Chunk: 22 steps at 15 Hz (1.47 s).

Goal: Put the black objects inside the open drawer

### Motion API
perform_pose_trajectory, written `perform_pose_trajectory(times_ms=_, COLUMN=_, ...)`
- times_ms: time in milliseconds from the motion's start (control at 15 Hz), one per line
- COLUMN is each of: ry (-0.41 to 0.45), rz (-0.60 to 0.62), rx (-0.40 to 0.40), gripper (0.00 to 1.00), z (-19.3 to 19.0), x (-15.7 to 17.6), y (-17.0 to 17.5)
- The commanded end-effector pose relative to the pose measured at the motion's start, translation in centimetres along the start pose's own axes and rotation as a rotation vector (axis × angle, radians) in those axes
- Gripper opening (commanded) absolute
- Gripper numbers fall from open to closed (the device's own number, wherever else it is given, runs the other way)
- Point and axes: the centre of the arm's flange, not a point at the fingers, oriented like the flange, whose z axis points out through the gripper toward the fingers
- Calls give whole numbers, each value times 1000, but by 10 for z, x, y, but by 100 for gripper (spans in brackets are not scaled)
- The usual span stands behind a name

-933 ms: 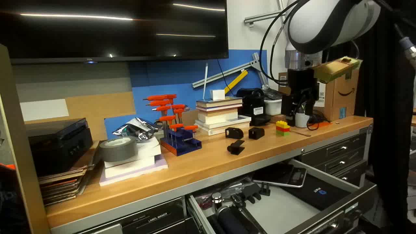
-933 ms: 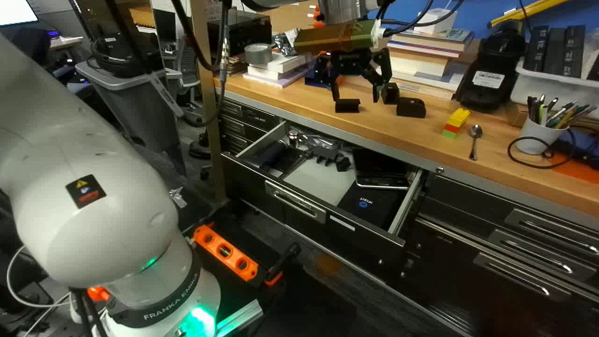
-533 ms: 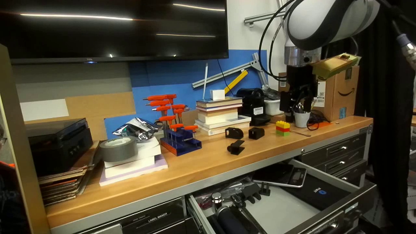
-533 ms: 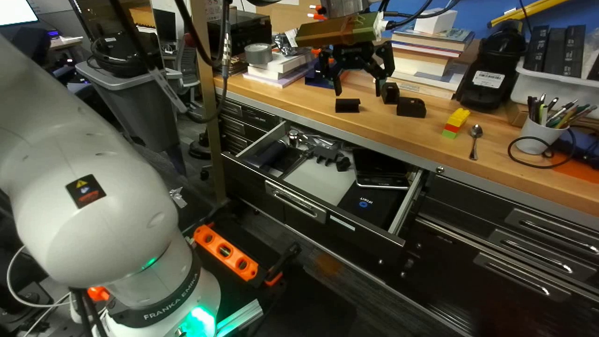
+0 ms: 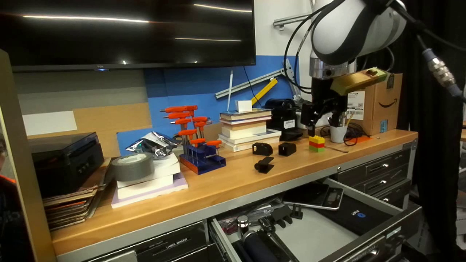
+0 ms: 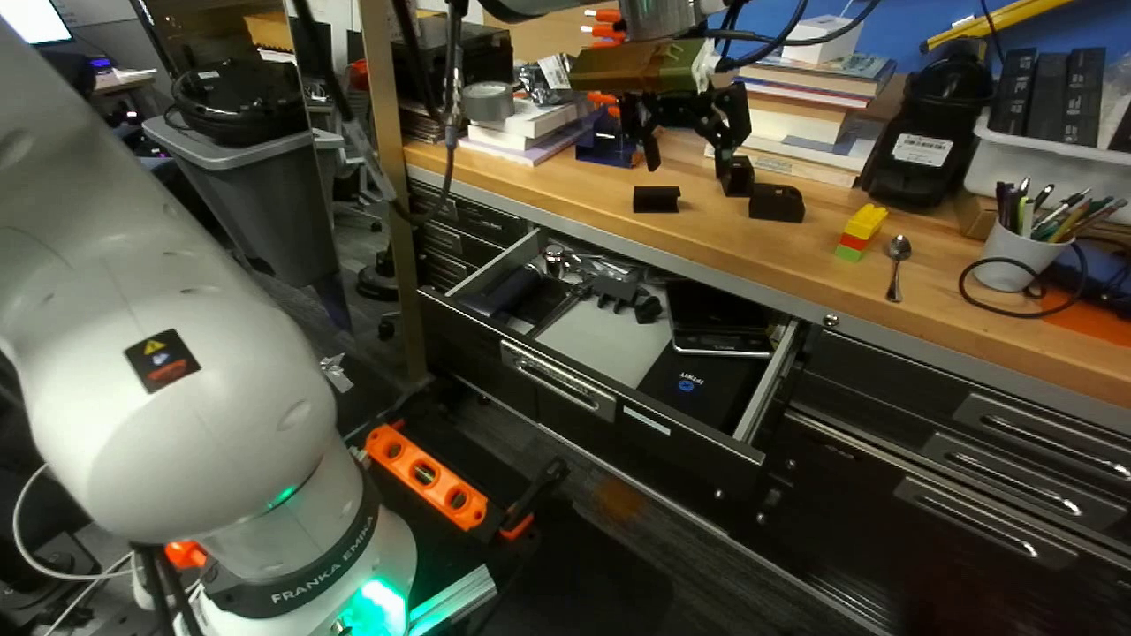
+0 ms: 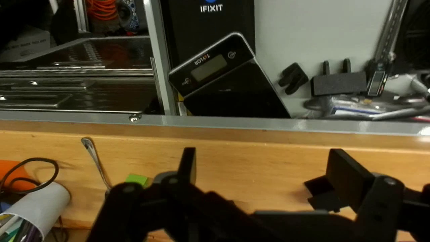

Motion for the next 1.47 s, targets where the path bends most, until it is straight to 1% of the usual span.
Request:
perform_pose_trajectory(times_ms=0, ry=37, rz=166, rx=-13, gripper=100, z=17, x=62, y=-6)
perform_pose_trajectory(times_ms=333, ry=-5, rz=443, rx=-33, gripper=100, z=65, x=133, y=-1)
perform_pose_trajectory(times_ms=467, ry=-23, rz=555, rx=-36, gripper=100, z=87, x=156, y=4)
perform_pose_trajectory(times_ms=600, ry=-58, rz=661, rx=-42, gripper=100, z=106, x=176, y=5)
perform_pose_trajectory(times_ms=733, ry=-86, rz=768, rx=-42, gripper=100, z=109, x=192, y=0)
perform_pose_trajectory(times_ms=800, ry=-102, rz=819, rx=-32, gripper=100, z=111, x=200, y=-2)
perform_pose_trajectory(times_ms=867, ry=-117, rz=868, rx=-6, gripper=100, z=110, x=207, y=-3)
perform_pose_trajectory(times_ms=1067, ry=-124, rz=971, rx=25, gripper=100, z=115, x=224, y=-4)
perform_pose_trajectory(times_ms=1200, ry=-115, rz=1040, rx=13, gripper=100, z=124, x=230, y=4)
perform_pose_trajectory(times_ms=1333, ry=-93, rz=1107, rx=-25, gripper=100, z=135, x=232, y=13)
perform_pose_trajectory(times_ms=1400, ry=-97, rz=1133, rx=-32, gripper=100, z=138, x=233, y=17)
